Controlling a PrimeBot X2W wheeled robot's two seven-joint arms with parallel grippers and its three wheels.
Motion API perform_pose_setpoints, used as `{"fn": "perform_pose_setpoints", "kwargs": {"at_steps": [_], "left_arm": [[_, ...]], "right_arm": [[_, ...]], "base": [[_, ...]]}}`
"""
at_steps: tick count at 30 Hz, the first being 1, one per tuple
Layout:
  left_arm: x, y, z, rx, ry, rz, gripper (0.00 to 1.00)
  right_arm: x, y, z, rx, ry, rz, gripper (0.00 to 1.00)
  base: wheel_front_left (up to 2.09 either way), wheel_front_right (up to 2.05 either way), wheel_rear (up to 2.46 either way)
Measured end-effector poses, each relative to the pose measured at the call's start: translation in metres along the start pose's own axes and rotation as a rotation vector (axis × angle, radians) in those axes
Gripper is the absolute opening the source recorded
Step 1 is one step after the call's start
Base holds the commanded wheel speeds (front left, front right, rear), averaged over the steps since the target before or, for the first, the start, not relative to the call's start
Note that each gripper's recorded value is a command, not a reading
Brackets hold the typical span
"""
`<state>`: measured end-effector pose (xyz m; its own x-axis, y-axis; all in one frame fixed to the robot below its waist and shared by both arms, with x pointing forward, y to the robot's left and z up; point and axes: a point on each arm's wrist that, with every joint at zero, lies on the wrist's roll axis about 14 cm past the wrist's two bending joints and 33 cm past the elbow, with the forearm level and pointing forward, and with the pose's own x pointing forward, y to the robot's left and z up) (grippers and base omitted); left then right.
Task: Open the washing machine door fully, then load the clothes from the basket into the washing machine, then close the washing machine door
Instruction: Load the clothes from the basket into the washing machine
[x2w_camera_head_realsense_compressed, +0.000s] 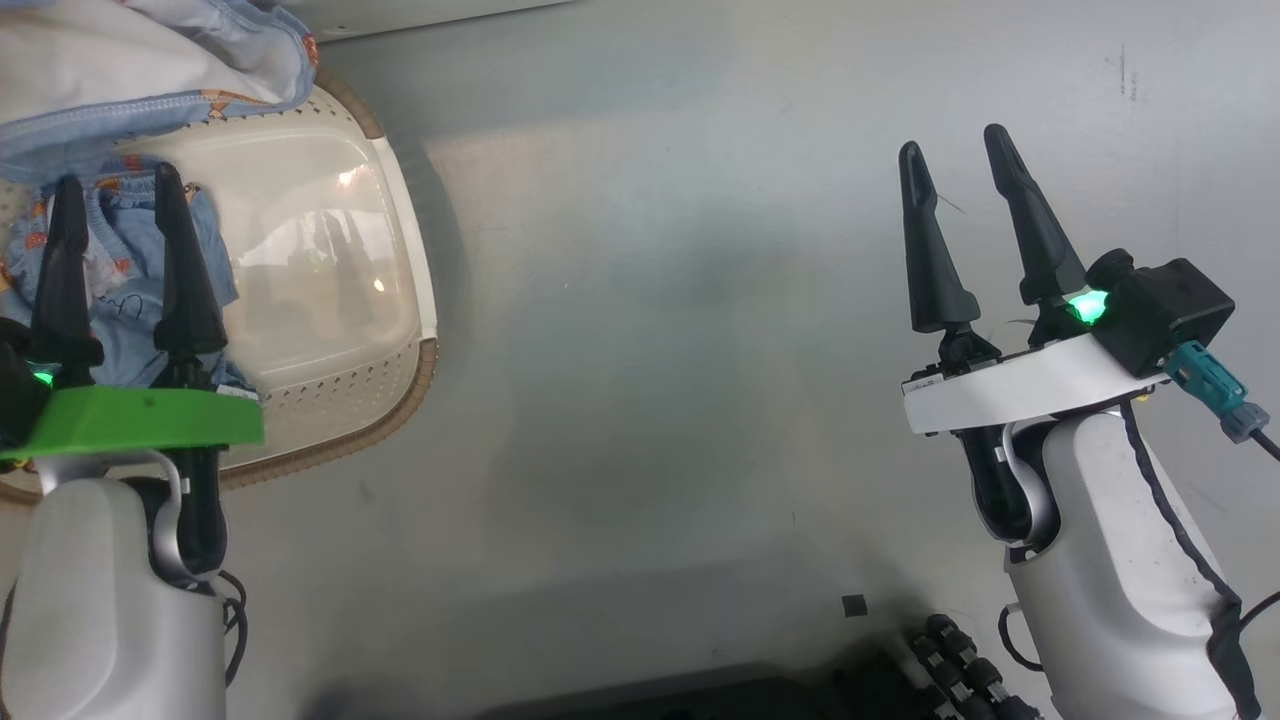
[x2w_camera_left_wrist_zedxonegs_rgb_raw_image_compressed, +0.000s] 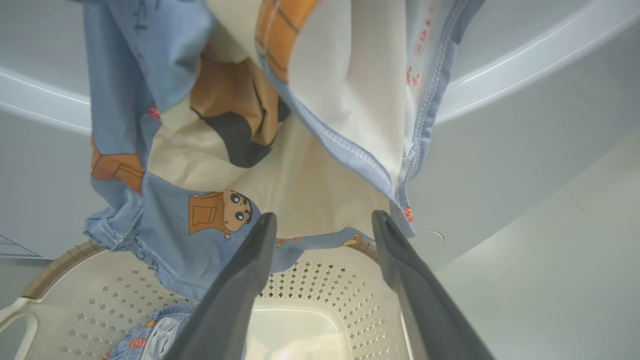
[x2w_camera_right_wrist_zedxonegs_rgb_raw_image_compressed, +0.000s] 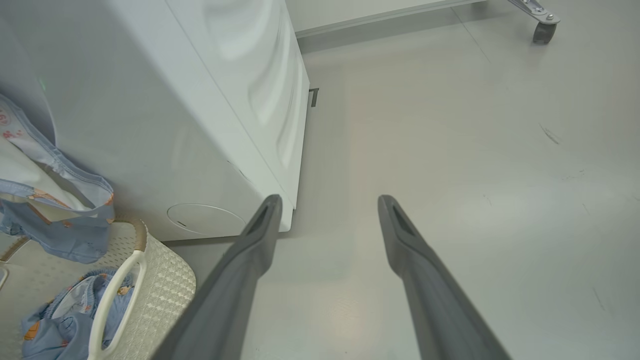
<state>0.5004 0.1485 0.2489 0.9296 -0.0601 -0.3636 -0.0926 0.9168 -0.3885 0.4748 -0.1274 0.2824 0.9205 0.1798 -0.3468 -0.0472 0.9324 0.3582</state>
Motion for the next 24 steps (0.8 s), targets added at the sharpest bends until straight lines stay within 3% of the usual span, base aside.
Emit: {"fn": "perform_pose_setpoints", "kwargs": {"at_steps": [24], "left_arm": [[0.065,0.019,-0.019,-0.029,0.018,0.025,1.0]], "right_arm": [[-0.003,-0.02,-0.025,0.005,0.057,-0.047,1.0]], "base": [[0.0,0.0,0.0]]}}
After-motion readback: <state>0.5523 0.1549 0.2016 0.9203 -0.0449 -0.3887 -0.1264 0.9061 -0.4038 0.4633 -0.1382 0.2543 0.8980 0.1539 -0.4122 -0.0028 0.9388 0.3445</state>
